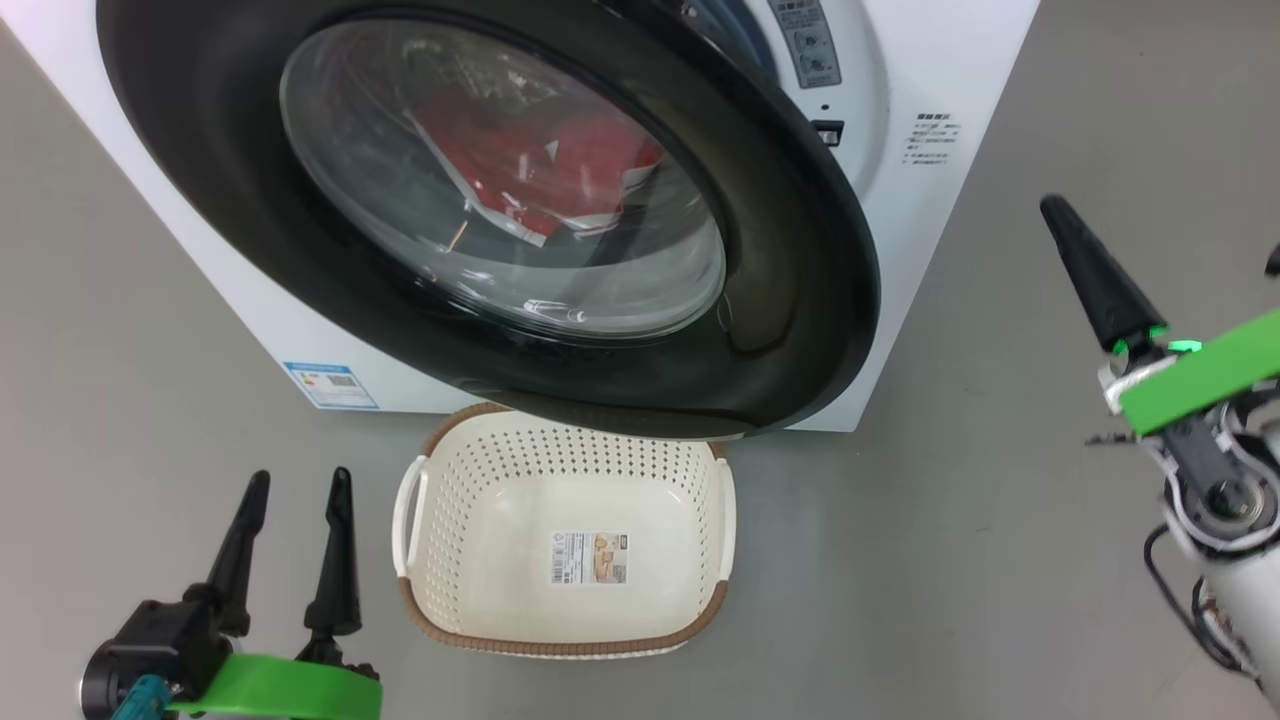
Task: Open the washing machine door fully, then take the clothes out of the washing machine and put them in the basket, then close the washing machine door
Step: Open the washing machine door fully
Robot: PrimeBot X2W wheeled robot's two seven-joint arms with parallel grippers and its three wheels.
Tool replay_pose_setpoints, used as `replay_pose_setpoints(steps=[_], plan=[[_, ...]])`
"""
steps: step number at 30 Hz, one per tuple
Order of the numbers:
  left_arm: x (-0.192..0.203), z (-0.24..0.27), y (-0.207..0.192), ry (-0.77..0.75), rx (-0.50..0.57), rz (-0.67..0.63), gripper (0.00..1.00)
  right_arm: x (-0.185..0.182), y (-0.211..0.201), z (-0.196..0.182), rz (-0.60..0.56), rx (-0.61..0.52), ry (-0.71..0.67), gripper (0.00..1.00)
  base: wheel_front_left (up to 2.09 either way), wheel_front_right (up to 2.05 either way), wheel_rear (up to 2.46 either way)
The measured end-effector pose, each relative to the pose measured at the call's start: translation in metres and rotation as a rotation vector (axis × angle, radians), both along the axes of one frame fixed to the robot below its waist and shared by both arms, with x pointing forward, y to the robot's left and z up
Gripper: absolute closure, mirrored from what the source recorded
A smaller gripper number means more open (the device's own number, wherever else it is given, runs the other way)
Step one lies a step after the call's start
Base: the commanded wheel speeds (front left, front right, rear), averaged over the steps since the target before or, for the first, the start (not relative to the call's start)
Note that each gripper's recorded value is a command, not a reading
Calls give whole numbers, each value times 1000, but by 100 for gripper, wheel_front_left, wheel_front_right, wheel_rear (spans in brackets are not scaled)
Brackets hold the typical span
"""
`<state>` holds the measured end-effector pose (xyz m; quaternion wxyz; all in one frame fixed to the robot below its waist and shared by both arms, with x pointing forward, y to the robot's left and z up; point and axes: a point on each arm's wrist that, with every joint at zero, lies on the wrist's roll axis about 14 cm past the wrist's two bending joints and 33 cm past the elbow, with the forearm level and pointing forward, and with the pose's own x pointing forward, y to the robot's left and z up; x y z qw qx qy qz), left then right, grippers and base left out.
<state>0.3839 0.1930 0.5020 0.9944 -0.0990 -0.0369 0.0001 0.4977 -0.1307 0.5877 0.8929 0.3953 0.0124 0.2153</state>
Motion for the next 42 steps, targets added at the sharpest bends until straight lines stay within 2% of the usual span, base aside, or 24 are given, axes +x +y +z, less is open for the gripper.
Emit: replay_pose_setpoints(steps=[7, 19, 42], plan=[[4, 2, 4, -6, 4, 10, 0, 17, 14, 11, 107, 74, 76, 100, 0, 0, 0], [0, -6, 16, 21, 9, 46, 0, 42, 34, -8, 256, 143, 271, 100, 0, 0, 0], [-1, -6, 25, 22, 13, 76, 0, 41, 78, -27, 427, 124, 383, 100, 0, 0, 0]])
